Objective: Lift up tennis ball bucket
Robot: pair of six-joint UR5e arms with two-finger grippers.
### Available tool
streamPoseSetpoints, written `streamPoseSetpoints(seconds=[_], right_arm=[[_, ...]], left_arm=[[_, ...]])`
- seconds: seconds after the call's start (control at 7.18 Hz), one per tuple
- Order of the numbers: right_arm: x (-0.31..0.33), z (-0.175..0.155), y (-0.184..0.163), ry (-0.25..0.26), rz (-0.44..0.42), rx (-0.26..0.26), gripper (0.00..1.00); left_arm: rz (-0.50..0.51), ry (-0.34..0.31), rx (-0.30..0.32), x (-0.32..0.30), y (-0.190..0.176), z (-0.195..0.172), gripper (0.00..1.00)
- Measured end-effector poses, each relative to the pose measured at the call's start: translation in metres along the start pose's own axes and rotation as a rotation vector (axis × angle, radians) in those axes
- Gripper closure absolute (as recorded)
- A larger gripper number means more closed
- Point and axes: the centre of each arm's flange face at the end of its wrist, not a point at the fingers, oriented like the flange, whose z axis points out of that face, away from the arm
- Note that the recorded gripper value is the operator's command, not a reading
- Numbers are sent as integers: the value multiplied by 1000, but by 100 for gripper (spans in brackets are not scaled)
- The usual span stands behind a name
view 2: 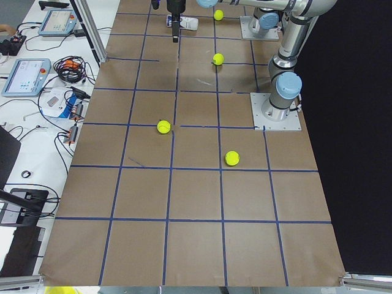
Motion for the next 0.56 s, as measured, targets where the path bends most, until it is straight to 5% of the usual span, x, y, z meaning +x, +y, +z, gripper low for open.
streamPoseSetpoints(seconds=[0.56], right_arm=[[59,115,2,-13,91,-64,1]], left_arm=[[3,0,-1,1,2,0,0]])
